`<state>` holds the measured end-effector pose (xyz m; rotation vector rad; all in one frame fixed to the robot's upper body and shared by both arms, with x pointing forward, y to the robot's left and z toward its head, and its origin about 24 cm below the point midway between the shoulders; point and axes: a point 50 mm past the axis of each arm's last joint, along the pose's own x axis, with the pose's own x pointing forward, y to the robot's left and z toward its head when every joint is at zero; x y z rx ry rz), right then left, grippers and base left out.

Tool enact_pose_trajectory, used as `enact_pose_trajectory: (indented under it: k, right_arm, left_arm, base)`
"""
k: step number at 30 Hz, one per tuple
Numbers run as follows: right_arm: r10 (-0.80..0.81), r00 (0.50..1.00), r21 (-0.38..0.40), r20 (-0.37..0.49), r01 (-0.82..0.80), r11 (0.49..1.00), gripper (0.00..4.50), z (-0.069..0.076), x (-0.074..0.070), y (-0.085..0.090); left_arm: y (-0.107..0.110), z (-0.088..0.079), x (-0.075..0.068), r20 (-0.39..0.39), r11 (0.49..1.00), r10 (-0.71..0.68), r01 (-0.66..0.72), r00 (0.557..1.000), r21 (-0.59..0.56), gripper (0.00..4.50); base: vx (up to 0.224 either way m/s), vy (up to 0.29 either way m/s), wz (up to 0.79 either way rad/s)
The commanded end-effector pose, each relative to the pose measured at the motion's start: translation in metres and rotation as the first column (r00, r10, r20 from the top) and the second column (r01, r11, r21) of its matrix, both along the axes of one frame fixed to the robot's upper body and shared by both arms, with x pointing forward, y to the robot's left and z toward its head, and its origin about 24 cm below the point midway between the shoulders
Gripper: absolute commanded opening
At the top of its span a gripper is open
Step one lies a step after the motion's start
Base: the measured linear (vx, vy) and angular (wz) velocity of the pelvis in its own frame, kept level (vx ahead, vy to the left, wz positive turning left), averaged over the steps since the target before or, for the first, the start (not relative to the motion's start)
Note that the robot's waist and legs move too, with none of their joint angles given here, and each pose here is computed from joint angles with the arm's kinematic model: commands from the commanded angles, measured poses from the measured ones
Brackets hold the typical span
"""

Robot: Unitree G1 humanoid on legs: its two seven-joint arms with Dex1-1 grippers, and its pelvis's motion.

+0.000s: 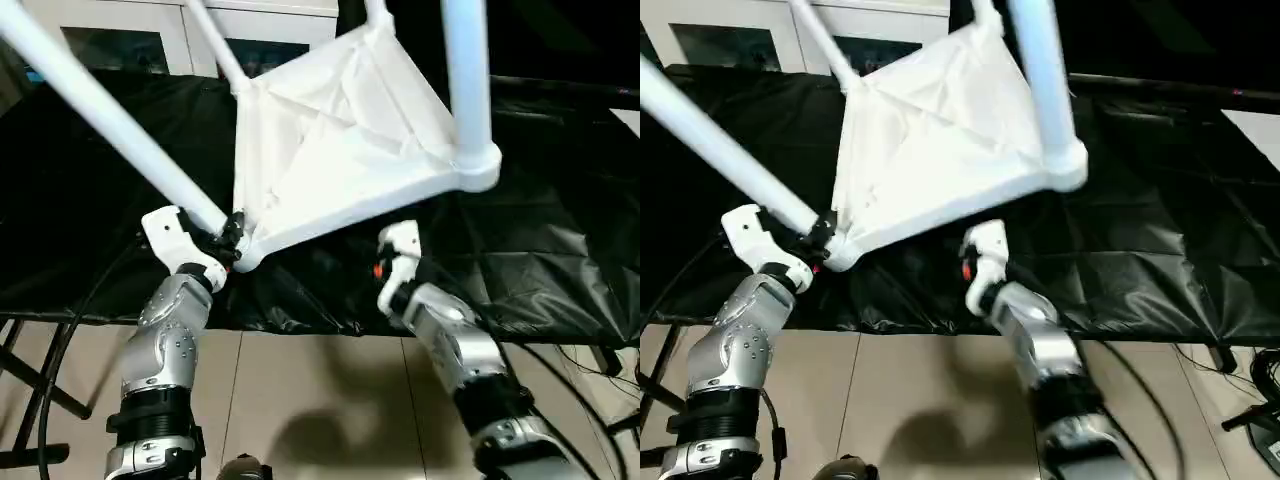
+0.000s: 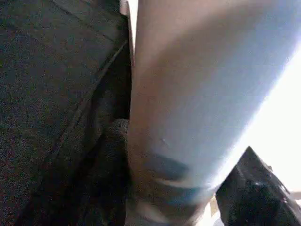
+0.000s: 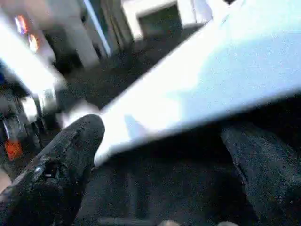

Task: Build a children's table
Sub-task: Flip table

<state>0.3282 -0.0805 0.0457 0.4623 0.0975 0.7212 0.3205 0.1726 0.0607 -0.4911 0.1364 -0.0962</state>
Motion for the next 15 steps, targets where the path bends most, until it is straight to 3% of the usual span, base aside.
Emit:
enact_pose_trajectory:
  k: [1, 2, 5, 7, 11, 15]
  right_arm:
    - [-0.057, 0.998, 0.097, -0.016, 0.058, 0.994, 4.50, 0.005, 0.007, -0.007]
    - [-0.083, 0.996, 0.135, -0.040, 0.087, 0.987, 4.50, 0.006, 0.011, -0.009]
    - [-0.105, 0.993, 0.145, -0.058, 0.113, 0.983, 4.50, 0.006, 0.015, -0.010]
    - [-0.131, 0.987, 0.219, -0.097, 0.150, 0.964, 4.50, 0.010, 0.022, -0.010]
    - [-0.141, 0.979, 0.294, -0.144, 0.179, 0.939, 4.50, 0.014, 0.030, -0.008]
    - [-0.147, 0.977, 0.314, -0.157, 0.190, 0.930, 4.50, 0.016, 0.033, -0.008]
  left_arm:
    - [-0.012, 0.003, -0.001, 0.019, 0.996, -0.040, 0.041, 0.999, -0.078, 2.18]
    - [-0.012, 0.004, -0.001, 0.021, 0.997, -0.045, 0.046, 0.999, -0.069, 2.18]
    - [-0.013, 0.004, -0.001, 0.023, 0.997, -0.052, 0.053, 0.998, -0.061, 2.18]
    - [-0.016, 0.005, -0.002, 0.027, 0.997, -0.068, 0.069, 0.997, -0.040, 2.18]
    - [-0.018, 0.005, -0.002, 0.029, 0.997, -0.069, 0.070, 0.997, -0.030, 2.18]
    - [-0.019, 0.006, -0.002, 0.029, 0.997, -0.069, 0.070, 0.997, -0.025, 2.18]
  base:
    - [0.000, 0.000, 0.00]
    - [0.000, 0.000, 0.00]
    - [0.000, 0.000, 0.00]
    - [0.000, 0.000, 0.00]
    - [0.000, 0.000, 0.00]
    - [0.000, 0.000, 0.00]
